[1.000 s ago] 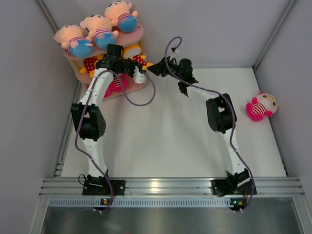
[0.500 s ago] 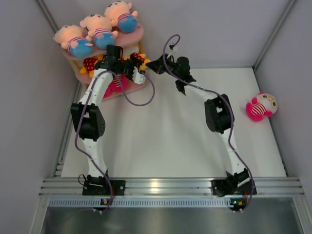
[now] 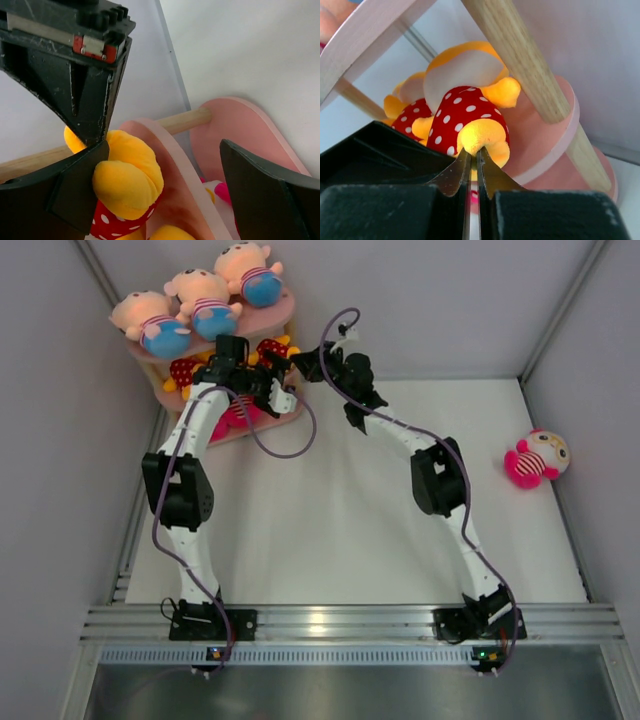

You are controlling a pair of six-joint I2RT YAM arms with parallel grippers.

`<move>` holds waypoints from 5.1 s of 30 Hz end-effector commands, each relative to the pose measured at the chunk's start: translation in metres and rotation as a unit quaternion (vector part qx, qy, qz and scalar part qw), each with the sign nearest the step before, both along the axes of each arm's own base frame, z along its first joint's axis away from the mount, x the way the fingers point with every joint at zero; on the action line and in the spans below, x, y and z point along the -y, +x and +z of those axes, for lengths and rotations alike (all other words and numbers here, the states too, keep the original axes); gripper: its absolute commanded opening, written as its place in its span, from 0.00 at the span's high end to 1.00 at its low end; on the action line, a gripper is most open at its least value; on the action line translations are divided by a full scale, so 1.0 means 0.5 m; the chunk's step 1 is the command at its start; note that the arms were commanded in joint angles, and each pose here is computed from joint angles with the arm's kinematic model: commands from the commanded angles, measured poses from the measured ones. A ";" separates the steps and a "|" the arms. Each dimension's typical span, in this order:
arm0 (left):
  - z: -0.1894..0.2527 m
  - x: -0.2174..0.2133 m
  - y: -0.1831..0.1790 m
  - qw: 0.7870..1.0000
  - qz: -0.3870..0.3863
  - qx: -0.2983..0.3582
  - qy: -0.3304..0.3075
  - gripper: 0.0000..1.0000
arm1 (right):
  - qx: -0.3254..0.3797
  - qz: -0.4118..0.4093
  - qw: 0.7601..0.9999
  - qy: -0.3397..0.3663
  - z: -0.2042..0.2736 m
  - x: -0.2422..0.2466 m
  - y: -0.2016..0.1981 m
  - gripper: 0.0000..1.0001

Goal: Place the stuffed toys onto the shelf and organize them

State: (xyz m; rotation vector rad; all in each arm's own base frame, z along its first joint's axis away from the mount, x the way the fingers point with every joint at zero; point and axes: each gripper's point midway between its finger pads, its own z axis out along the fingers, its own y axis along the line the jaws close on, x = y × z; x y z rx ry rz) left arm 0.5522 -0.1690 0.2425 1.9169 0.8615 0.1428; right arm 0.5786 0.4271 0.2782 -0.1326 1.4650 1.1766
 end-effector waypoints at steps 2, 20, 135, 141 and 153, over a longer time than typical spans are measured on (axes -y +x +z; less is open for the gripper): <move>0.068 -0.002 -0.029 1.000 -0.001 0.020 -0.013 0.02 | 0.024 -0.051 0.998 0.032 0.048 -0.037 0.009 1.00; 0.074 -0.011 -0.064 1.000 0.008 0.008 -0.016 0.02 | 0.031 -0.049 0.998 0.013 0.054 -0.040 -0.032 0.59; -0.010 0.272 -0.520 0.956 0.113 -0.246 -0.111 0.10 | -0.288 -0.018 0.945 -0.153 -0.074 0.207 -0.457 1.00; -0.083 0.270 -0.547 0.977 0.067 -0.202 -0.033 0.24 | -0.281 -0.003 0.951 -0.125 -0.027 0.186 -0.462 1.00; -0.086 0.231 -0.494 0.996 0.053 -0.061 0.047 0.33 | -0.276 0.038 0.959 -0.054 0.061 0.156 -0.485 1.00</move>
